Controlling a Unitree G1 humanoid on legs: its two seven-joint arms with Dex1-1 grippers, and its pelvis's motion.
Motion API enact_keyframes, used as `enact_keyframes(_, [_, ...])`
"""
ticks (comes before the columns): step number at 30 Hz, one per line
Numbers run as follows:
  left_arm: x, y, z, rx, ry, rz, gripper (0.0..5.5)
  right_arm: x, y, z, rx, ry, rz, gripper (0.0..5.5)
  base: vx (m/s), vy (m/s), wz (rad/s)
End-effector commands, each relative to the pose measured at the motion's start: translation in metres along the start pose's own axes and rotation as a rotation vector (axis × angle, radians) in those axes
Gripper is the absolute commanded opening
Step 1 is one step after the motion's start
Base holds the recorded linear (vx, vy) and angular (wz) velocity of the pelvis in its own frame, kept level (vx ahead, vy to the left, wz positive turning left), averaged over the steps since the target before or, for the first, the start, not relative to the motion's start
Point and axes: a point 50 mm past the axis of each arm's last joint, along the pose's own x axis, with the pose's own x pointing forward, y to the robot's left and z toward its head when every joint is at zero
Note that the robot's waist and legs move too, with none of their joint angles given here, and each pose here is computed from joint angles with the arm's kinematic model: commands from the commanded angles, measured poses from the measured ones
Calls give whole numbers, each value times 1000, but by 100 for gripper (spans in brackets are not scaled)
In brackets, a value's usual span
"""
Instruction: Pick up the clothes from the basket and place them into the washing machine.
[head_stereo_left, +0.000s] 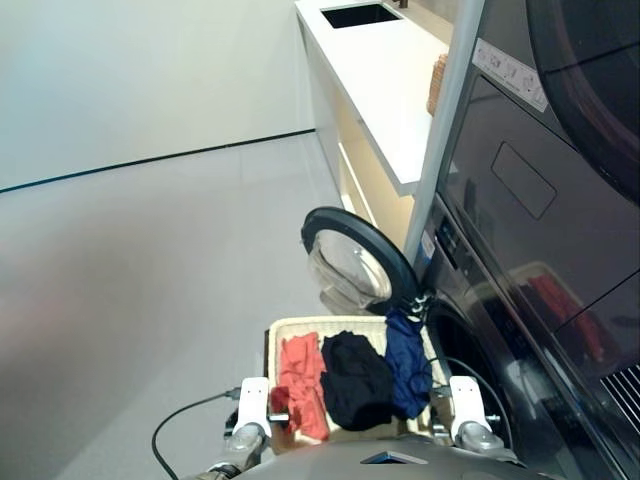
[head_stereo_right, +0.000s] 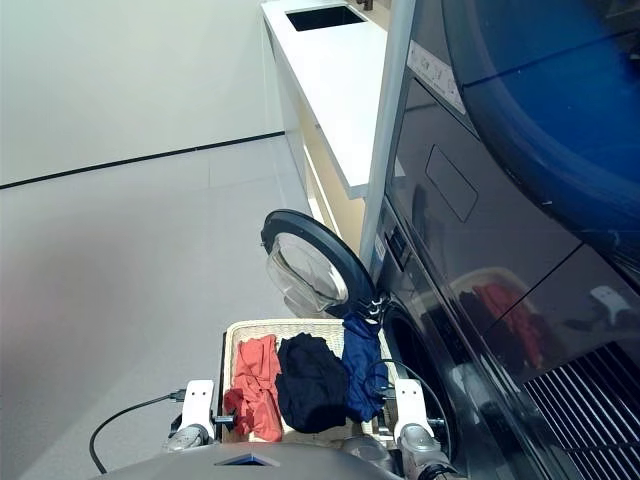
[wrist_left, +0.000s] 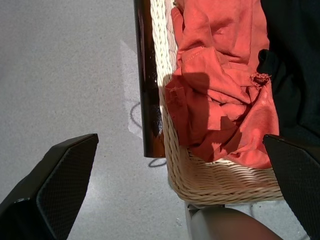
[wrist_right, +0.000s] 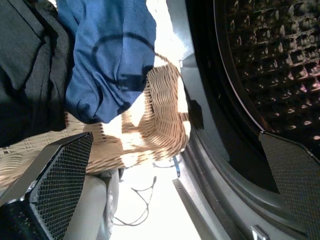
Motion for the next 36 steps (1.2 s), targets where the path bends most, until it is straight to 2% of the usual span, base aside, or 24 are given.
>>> enact_keyframes(1, [6, 15, 25, 7, -70, 9, 550, 5, 16, 28, -33, -86, 54, 550, 0, 0, 0])
enact_keyframes(11, [5, 12, 18, -7, -37, 6, 550, 4, 23, 27, -54, -86, 79, 550, 0, 0, 0])
enact_keyframes(18, [9, 4, 38, 21, -108, -18, 550, 4, 34, 46, -125, -173, 122, 550, 0, 0, 0])
enact_keyframes(20, [11, 5, 54, 57, -152, -25, 550, 2, 44, 72, -177, -280, 169, 550, -63, 22, -8])
enact_keyframes(24, [13, 7, 76, 51, -212, -18, 550, -3, 55, 103, -228, -402, 217, 550, -86, 13, -24])
enact_keyframes(25, [13, 7, 91, 33, -262, -22, 550, -7, 57, 123, -238, -483, 231, 550, -113, 17, -17])
enact_keyframes(31, [14, -6, 146, 46, -401, -16, 550, -25, 72, 193, -256, -713, 252, 550, -147, 9, 4])
enact_keyframes(32, [14, -6, 146, 46, -401, -16, 550, -25, 72, 193, -256, -714, 252, 550, -161, 4, 3])
enact_keyframes(33, [12, -8, 167, 70, -448, -6, 550, -35, 80, 220, -279, -798, 253, 550, -99, 4, -20])
enact_keyframes(34, [12, -8, 167, 70, -449, -6, 550, -35, 80, 220, -279, -799, 253, 550, -133, 10, -22])
enact_keyframes(36, [9, -7, 195, 82, -511, 24, 550, -48, 88, 252, -283, -893, 247, 550, -107, 4, -13])
